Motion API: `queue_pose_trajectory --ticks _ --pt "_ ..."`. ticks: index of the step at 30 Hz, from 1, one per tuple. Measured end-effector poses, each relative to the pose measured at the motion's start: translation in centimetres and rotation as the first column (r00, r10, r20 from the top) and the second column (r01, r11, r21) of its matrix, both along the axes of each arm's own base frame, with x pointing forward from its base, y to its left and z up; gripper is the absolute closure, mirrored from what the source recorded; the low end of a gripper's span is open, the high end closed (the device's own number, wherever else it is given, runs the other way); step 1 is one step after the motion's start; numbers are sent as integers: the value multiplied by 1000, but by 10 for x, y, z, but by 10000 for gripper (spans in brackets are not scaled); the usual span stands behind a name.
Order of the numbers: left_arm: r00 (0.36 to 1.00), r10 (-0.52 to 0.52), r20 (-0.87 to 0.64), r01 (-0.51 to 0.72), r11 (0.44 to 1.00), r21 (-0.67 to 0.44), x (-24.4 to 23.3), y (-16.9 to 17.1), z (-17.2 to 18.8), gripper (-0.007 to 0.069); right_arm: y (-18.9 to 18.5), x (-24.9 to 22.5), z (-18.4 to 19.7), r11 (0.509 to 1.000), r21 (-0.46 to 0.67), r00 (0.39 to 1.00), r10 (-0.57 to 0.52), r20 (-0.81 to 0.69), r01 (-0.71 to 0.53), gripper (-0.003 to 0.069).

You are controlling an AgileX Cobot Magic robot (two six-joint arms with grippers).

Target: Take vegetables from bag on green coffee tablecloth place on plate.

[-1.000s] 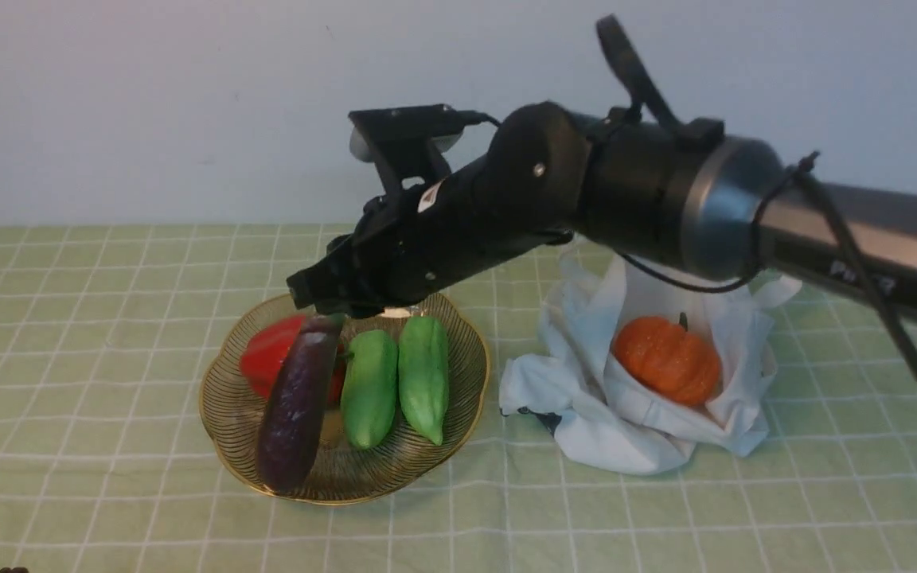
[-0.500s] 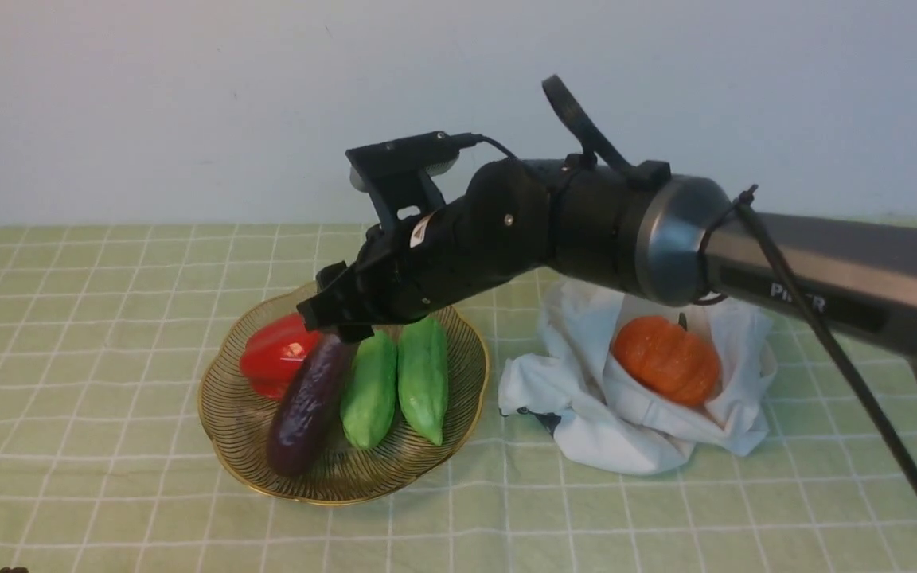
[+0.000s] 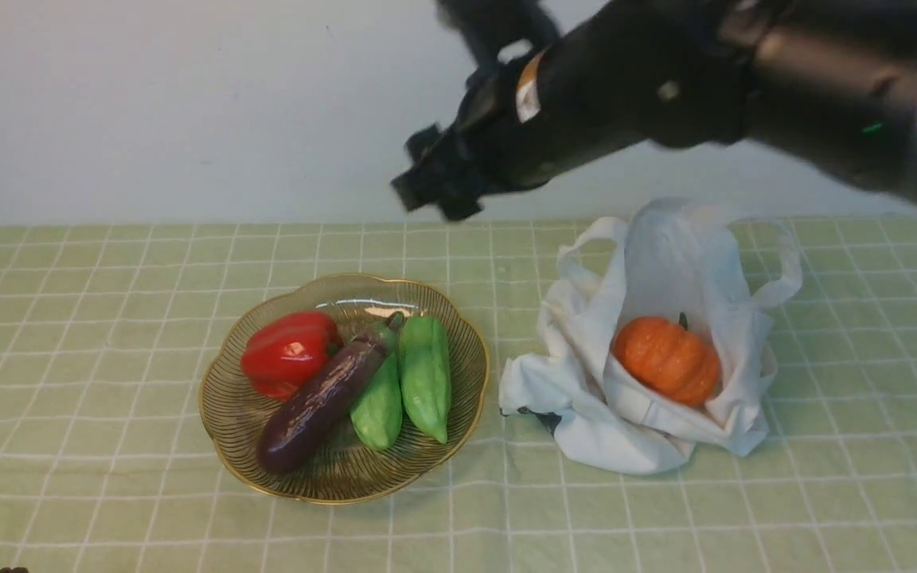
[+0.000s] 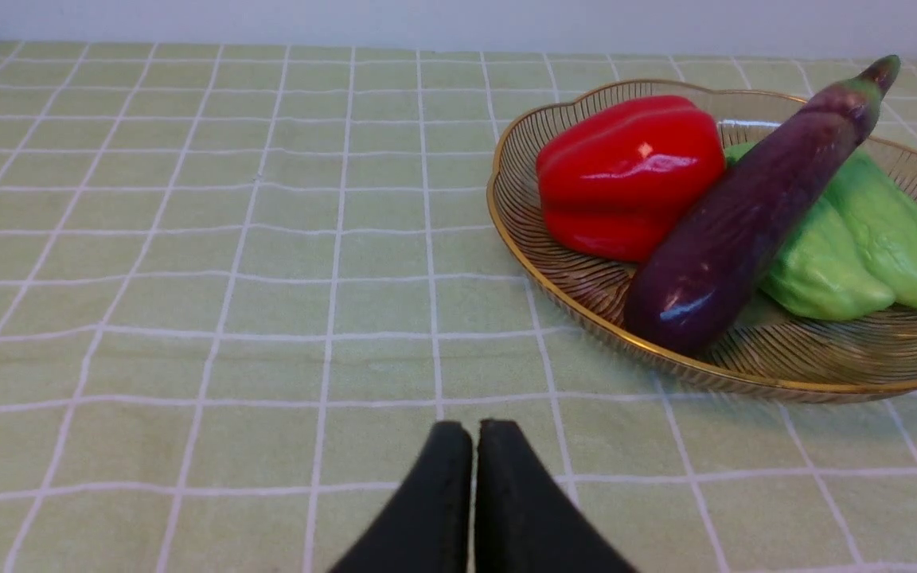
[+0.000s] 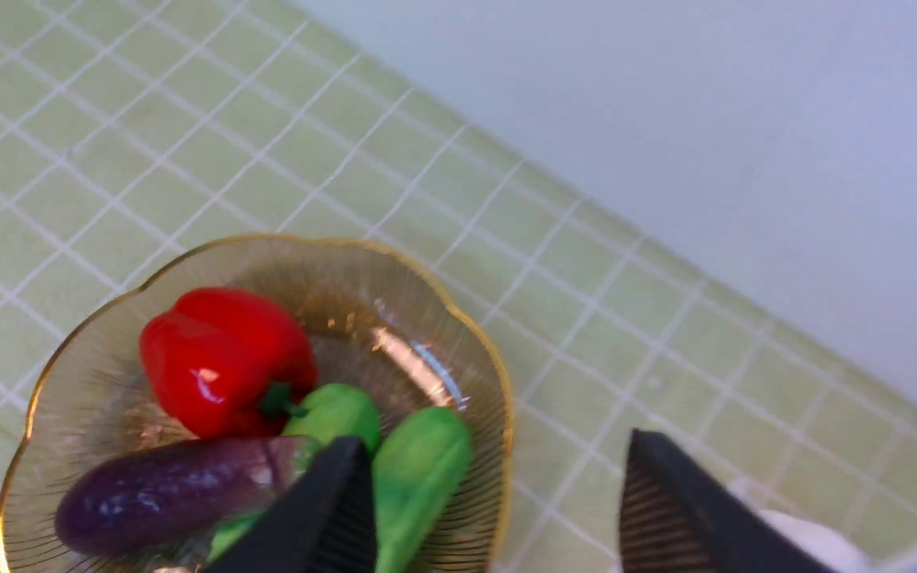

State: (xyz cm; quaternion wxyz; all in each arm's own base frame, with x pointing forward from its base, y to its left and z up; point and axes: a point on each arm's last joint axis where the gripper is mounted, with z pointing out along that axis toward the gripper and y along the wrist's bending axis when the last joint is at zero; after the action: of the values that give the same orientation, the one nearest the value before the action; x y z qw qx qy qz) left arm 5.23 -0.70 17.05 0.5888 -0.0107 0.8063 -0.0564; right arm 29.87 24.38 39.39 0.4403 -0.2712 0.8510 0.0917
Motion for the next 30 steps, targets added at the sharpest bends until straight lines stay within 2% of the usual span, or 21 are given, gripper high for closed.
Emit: queue_pose_trajectory --ticks 1,2,4,7,9,11,12,14,15,17,18,19,22,26,30 --pt "1000 0 0 0 1000 0 0 0 0 630 -3 -2 4 1000 -4 1000 -6 10 6 335" --pt "1000 0 0 0 1000 0 0 0 0 630 -21 -18 29 999 13 998 -43 49 42 437" --pt "1000 0 0 0 1000 0 0 0 0 630 -49 -43 62 996 49 991 -85 101 81 575" --pt "1000 0 0 0 1000 0 0 0 0 630 -90 -86 92 988 113 979 -119 167 101 655" --pt "1000 0 0 0 1000 0 0 0 0 630 -108 -106 96 985 139 974 -127 187 102 666" --pt "1000 0 0 0 1000 0 0 0 0 630 -141 -145 94 968 233 962 -148 229 93 671" --pt "1000 0 0 0 1000 0 0 0 0 630 -140 -144 90 969 228 965 -150 217 99 671" --pt "1000 0 0 0 1000 0 0 0 0 630 -165 -175 80 937 343 947 -168 273 68 673" --pt "1000 0 0 0 1000 0 0 0 0 630 -183 -198 65 903 428 930 -175 324 21 673" --pt "1000 0 0 0 1000 0 0 0 0 630 -190 -208 50 890 457 921 -172 350 -8 674" --pt "1000 0 0 0 1000 0 0 0 0 630 -206 -231 31 851 518 892 -167 419 -84 673" --pt "1000 0 0 0 1000 0 0 0 0 630 -207 -233 29 847 523 890 -166 424 -91 673" --pt "1000 0 0 0 1000 0 0 0 0 630 -223 -258 -15 801 574 863 -157 481 -174 673" --pt "1000 0 0 0 1000 0 0 0 0 630 -236 -277 -52 750 613 828 -163 537 -250 673" --pt "1000 0 0 0 1000 0 0 0 0 630 -239 -285 -67 695 652 811 -171 560 -304 673"
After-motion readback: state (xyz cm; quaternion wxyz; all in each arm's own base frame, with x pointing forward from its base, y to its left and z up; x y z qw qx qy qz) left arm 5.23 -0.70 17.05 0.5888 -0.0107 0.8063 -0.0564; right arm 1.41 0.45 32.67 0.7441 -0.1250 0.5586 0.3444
